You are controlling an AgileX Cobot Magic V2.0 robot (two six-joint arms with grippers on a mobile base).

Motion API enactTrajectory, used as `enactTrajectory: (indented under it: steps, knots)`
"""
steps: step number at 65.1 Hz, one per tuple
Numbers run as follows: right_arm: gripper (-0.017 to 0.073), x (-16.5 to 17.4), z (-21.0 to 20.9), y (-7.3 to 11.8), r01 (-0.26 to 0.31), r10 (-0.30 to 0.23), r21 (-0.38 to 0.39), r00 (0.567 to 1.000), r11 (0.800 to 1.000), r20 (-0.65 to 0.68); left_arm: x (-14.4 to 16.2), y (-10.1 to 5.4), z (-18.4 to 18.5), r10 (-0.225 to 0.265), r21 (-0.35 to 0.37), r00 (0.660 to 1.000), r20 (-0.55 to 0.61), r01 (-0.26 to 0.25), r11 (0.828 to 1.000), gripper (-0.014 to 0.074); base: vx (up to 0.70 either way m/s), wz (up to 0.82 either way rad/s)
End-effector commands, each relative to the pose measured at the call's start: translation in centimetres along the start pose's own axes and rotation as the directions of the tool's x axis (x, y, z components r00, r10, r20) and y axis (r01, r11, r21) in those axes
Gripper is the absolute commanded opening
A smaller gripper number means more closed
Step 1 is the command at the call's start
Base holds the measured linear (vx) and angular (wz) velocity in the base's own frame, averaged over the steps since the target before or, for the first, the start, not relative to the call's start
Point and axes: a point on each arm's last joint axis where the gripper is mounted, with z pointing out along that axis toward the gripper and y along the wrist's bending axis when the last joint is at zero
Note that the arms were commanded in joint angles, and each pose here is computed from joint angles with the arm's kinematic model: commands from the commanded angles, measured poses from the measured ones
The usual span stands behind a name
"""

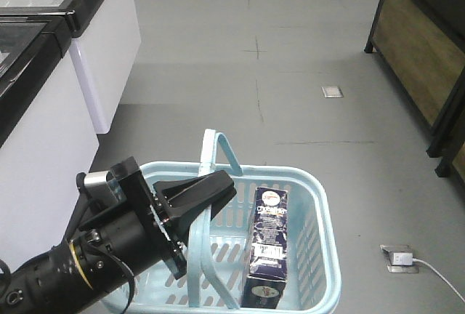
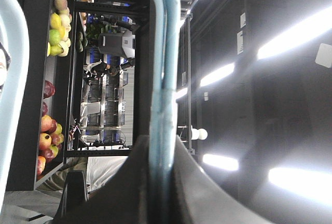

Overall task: Left arm holds basket, right arm returns cookies
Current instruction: 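Hold the basket steady in the left gripper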

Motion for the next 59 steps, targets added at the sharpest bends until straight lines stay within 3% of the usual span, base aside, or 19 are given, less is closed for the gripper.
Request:
enactTrajectory:
  steps: [1,59]
  knots:
    - [-0.0006,-0.09,-0.02,0.03,0.012,-0.012,-0.002,0.998,1.000,0.063,1.09,-3.95,-0.23,0.018,0.323,0.996,-0.091,0.012,0.946,-0.0003,0.00,0.00]
    - [-0.0006,-0.09,-0.02,0.03,0.012,-0.012,-0.002,0.998,1.000,0.063,1.08,-3.94,-0.23,0.019,0.322,0.996,-0.091,0.011,0.947,-0.0003,0.00,0.00]
